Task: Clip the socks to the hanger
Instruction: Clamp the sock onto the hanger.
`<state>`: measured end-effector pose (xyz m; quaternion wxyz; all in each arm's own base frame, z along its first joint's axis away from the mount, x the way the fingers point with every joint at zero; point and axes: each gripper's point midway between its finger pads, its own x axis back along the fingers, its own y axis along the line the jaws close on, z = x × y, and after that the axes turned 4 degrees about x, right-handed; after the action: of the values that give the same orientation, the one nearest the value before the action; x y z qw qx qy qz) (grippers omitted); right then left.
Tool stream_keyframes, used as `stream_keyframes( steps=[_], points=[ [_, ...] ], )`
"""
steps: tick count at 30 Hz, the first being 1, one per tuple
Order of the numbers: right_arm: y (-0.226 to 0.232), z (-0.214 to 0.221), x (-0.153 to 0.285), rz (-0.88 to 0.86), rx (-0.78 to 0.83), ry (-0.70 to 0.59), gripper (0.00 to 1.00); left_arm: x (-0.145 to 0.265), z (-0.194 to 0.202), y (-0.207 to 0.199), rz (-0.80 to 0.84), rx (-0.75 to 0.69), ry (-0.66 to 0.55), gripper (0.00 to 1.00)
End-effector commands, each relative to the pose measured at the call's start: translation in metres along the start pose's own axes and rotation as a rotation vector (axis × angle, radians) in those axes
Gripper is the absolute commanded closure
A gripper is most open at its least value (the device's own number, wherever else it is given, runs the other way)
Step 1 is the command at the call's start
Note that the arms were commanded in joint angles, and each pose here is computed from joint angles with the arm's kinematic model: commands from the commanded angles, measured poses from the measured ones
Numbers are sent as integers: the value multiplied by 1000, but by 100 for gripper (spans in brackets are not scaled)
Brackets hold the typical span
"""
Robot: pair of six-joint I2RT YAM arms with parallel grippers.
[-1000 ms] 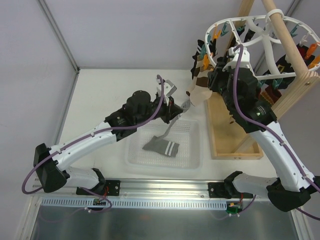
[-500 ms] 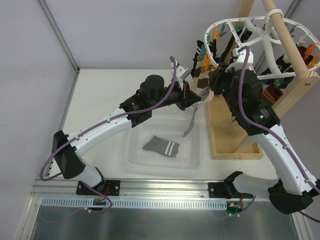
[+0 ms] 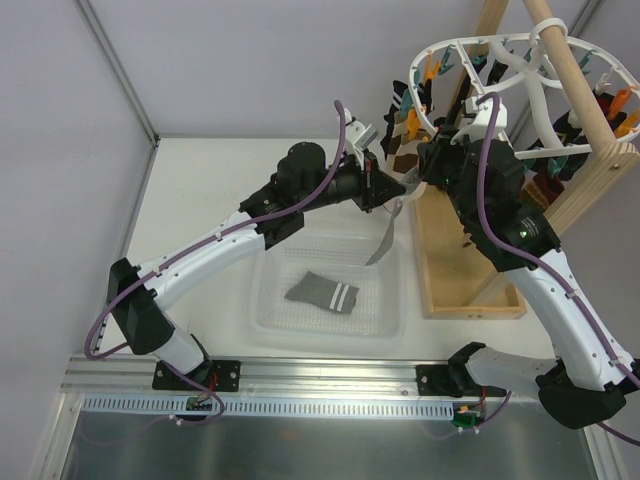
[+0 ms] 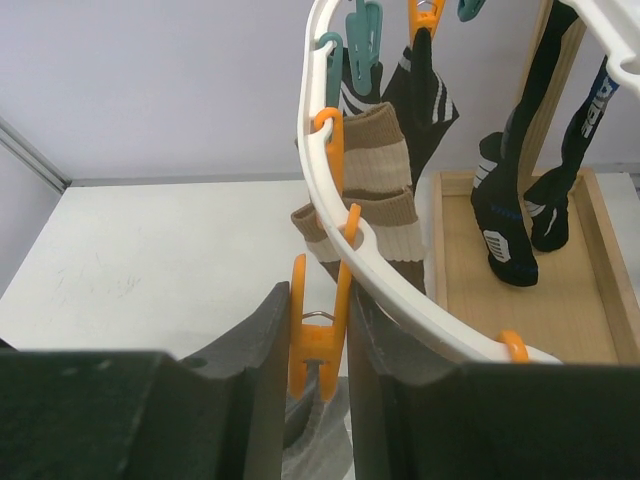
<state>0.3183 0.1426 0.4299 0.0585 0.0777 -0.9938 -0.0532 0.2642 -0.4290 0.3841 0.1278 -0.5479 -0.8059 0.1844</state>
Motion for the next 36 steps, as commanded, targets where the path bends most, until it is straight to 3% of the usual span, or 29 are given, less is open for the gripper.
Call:
stream_keyframes(
  steps=[1,36],
  points=[
    [6,-19,4,-40,-27,-68,99,0,-36,-21,80,-11,-94,100],
    [4,-19,3,-24,-10,-69,99,-6,-63,-25,130,70,-147,100]
  ],
)
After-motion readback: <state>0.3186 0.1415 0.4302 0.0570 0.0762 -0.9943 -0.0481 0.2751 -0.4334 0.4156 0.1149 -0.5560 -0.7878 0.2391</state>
